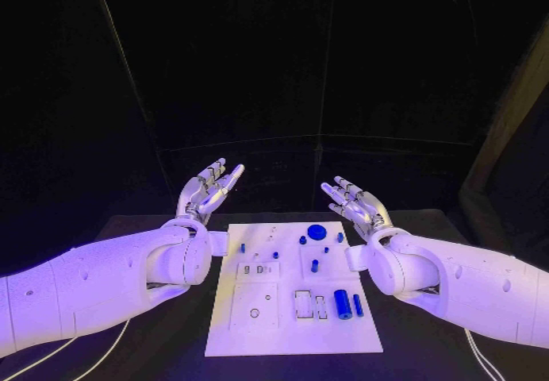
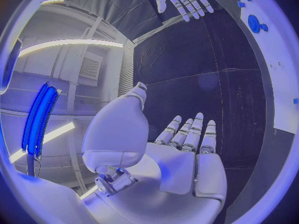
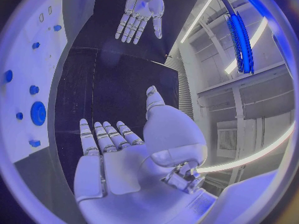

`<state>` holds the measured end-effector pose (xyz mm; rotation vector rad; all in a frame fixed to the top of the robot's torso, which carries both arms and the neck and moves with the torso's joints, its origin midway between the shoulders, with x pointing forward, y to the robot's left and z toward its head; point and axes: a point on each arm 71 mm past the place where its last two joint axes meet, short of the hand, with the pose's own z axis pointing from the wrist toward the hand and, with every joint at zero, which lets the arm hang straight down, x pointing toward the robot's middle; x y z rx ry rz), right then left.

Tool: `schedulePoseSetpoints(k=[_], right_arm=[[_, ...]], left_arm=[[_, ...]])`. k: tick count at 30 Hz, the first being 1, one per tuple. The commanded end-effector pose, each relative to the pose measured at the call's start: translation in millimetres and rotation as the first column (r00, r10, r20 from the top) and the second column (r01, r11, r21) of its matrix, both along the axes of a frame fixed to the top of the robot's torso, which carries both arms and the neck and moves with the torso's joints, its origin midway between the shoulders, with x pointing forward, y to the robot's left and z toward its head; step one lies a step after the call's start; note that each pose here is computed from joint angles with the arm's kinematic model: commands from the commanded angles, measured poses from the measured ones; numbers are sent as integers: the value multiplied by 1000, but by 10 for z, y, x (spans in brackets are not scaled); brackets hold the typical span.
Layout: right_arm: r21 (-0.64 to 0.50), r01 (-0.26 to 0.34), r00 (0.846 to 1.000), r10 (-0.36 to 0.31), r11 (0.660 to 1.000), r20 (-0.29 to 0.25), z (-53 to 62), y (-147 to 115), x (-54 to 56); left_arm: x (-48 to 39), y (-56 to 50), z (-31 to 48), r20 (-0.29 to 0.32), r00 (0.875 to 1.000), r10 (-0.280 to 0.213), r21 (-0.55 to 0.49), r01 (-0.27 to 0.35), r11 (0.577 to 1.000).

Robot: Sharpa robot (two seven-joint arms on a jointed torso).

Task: Assemble the parts on the task board

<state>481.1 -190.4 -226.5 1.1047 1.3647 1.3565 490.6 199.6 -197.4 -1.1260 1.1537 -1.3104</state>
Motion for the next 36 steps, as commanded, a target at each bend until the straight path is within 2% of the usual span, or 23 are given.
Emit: schedulePoseSetpoints(k=[1,3,7,8,12,17,21,23,25,28,29,32,36], right_arm=[[-19,-188,982,188,982,-3,6,117,-7],[-26,-216,976,216,976,-6,5,127,2],[-30,-234,972,234,972,-8,3,133,8],[-186,-166,977,188,968,105,25,-69,91],[-248,-149,972,188,957,141,32,-126,115],[-338,-131,961,204,932,189,60,-188,144],[-411,-128,947,235,903,220,125,-198,190],[-462,-127,937,259,878,234,169,-202,217],[-512,-127,928,284,850,241,208,-203,239],[-612,-122,909,335,782,247,300,-194,296],[-670,-113,898,364,733,247,346,-184,326],[-759,-92,884,403,645,236,412,-152,373],[-863,-64,875,444,502,194,479,-93,439]], left_arm=[[-2,-19,37,43,999,-25,-50,27,998],[-2,-19,37,43,999,-25,-50,27,998],[-2,-19,37,43,999,-25,-50,27,998],[24,72,16,28,999,-24,-65,26,998],[11,108,24,31,999,-34,-70,36,997],[-22,129,47,46,996,-77,-62,80,995],[-68,141,68,56,992,-112,-55,115,992],[-97,143,80,59,990,-127,-53,130,990],[-128,149,91,62,988,-139,-51,143,988],[-224,156,127,61,983,-173,-53,176,983],[-254,152,139,60,981,-184,-56,187,981],[-326,127,168,57,976,-212,-66,215,974],[-408,76,200,54,967,-247,-82,251,964]])
